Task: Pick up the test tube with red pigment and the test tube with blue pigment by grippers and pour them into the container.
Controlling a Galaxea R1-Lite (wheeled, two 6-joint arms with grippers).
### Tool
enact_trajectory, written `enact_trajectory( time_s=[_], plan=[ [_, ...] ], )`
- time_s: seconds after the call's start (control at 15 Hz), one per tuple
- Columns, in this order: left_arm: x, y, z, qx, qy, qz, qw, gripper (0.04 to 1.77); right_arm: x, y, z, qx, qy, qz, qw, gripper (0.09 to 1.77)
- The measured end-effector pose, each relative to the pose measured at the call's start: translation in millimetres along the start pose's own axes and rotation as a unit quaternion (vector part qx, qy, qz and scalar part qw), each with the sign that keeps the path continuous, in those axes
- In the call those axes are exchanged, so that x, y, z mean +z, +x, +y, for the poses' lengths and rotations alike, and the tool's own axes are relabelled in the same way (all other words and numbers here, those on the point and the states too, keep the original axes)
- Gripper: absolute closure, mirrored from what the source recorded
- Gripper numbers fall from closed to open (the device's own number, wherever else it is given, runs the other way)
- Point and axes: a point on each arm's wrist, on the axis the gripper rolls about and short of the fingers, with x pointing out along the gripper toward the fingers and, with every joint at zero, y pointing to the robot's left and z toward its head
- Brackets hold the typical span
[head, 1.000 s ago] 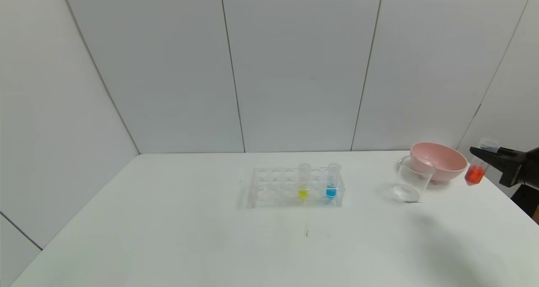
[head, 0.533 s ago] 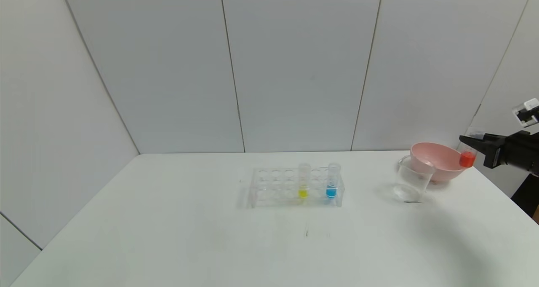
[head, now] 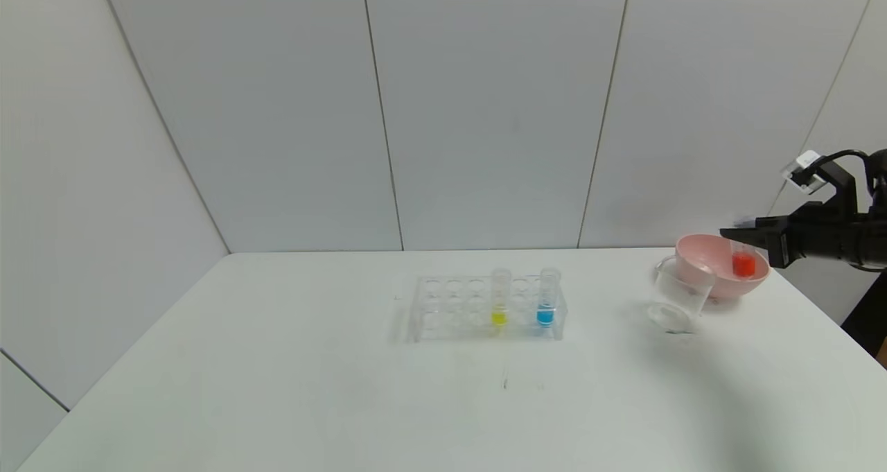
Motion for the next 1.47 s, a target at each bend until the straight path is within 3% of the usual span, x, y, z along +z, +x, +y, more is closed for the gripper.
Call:
enact_trajectory(
  time_s=[0.27, 0.53, 0.8, 1.13, 1.47],
  plan=[
    [0, 0, 0.0, 0.000, 0.000, 0.000, 1.0000, 0.05, 21, 2, -11, -0.001, -0.127, -0.006, 0.992, 1.36],
    [0, 0, 0.0, 0.000, 0.000, 0.000, 1.0000, 0.05, 21, 0, -6, 0.045, -0.201, 0.038, 0.978, 1.36],
    [0, 0, 0.0, 0.000, 0.000, 0.000, 1.0000, 0.05, 24, -6, 4, 0.106, -0.245, 0.095, 0.959, 1.36],
    [0, 0, 0.0, 0.000, 0.000, 0.000, 1.0000, 0.05, 40, -13, 11, 0.114, -0.268, 0.186, 0.939, 1.36],
    [0, 0, 0.0, 0.000, 0.000, 0.000, 1.0000, 0.05, 62, -15, 11, 0.127, -0.276, 0.239, 0.922, 1.36]
  ],
)
